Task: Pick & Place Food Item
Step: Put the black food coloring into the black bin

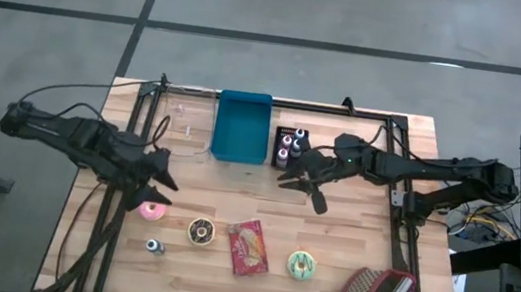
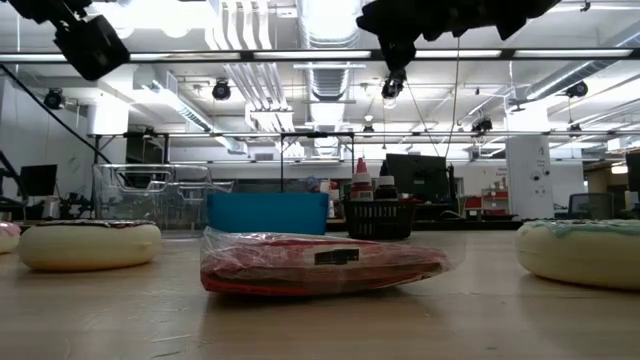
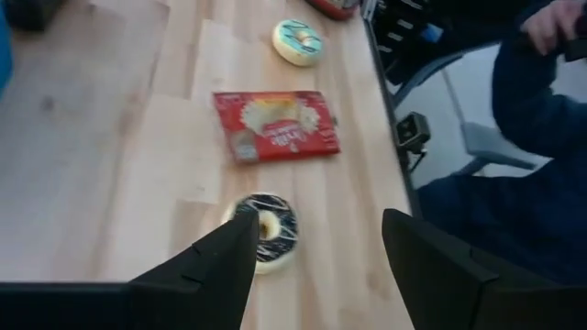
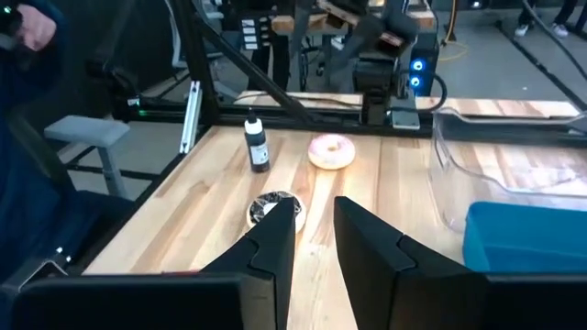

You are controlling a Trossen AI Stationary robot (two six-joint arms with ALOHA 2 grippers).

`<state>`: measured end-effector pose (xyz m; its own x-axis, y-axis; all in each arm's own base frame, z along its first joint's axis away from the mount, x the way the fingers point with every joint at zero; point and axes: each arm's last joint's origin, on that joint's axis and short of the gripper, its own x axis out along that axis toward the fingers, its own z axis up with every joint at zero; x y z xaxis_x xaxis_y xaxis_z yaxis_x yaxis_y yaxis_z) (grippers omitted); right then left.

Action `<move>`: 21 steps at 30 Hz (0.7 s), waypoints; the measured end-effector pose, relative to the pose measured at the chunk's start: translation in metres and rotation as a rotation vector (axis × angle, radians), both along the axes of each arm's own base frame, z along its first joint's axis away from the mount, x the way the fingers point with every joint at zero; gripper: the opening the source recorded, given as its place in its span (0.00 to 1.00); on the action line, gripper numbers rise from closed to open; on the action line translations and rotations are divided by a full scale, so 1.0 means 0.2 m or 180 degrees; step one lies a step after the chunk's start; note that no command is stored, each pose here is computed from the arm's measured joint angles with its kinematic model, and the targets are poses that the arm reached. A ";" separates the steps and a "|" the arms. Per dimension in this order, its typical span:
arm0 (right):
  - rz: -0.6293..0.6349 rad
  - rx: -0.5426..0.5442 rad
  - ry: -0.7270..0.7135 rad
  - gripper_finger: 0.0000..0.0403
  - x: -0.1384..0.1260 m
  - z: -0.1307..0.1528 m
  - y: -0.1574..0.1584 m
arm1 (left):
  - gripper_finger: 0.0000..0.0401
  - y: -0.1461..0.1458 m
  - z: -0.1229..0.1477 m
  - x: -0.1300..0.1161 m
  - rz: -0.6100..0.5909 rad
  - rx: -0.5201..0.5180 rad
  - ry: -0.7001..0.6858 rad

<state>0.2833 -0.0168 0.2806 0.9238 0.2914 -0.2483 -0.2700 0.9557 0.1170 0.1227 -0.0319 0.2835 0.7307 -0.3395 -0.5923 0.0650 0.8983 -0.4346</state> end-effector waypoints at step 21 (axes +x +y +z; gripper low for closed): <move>0.0001 0.0022 0.0212 0.19 0.05 -0.09 -0.01 | 0.59 -0.11 -0.03 0.03 0.0049 -0.0030 0.0216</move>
<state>0.2940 -0.0179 0.2630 0.9052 0.2936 -0.3072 -0.2617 0.9548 0.1413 0.1292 -0.0548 0.2778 0.6941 -0.3344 -0.6375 0.0213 0.8947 -0.4461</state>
